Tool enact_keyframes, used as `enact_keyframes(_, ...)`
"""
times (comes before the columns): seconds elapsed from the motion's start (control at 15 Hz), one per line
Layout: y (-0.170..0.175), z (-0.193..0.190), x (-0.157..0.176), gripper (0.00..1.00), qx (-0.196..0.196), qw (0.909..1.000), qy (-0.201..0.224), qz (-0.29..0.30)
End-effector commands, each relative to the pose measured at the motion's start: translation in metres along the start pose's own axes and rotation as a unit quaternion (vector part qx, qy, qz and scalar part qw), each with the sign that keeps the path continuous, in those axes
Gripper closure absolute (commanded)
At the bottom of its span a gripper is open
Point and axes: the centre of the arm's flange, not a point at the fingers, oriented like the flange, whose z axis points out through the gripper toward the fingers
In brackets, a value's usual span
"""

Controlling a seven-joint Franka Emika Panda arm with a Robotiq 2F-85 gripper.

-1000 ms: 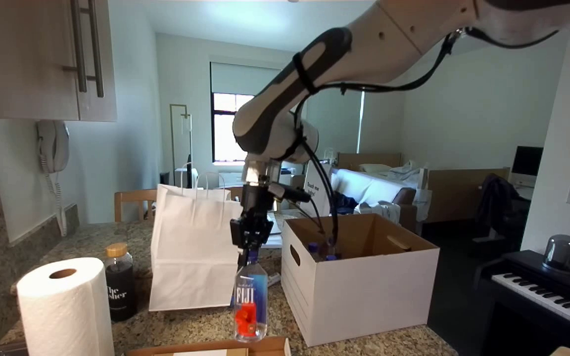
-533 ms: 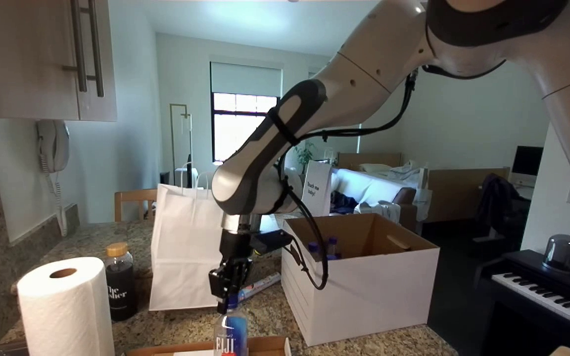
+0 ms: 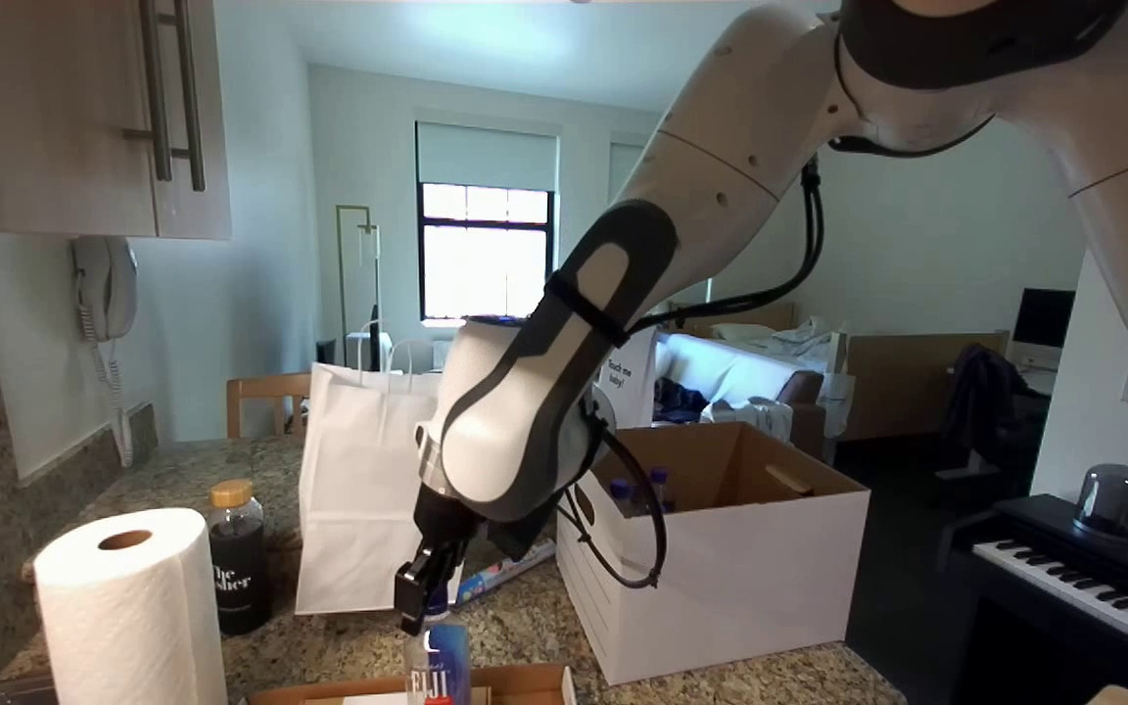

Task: Remove three bottles from the box and put them on the counter

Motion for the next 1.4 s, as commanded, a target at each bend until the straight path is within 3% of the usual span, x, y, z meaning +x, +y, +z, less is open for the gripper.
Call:
enact_keyframes(0.0, 0.000, -0.004, -0.019, 0.20, -0.032, 0.9995, 0.008, -0.002)
enact_keyframes(0.2, 0.005, -0.027, -0.021, 0.02, -0.046, 0.9988, 0.016, 0.001)
enact_keyframes(0.27, 0.003, -0.037, -0.021, 0.01, -0.051, 0.9984, 0.022, 0.000)
enact_keyframes(0.73, -0.022, -0.129, 0.002, 0.00, -0.088, 0.9924, 0.085, -0.014)
enact_keyframes(0.87, -0.018, -0.169, 0.015, 0.00, -0.132, 0.9880, 0.075, -0.028)
enact_keyframes(1.07, 0.036, -0.231, 0.021, 0.00, -0.200, 0.9794, 0.004, -0.026)
enact_keyframes(1.33, 0.140, -0.305, 0.001, 0.00, -0.254, 0.9614, -0.085, 0.064)
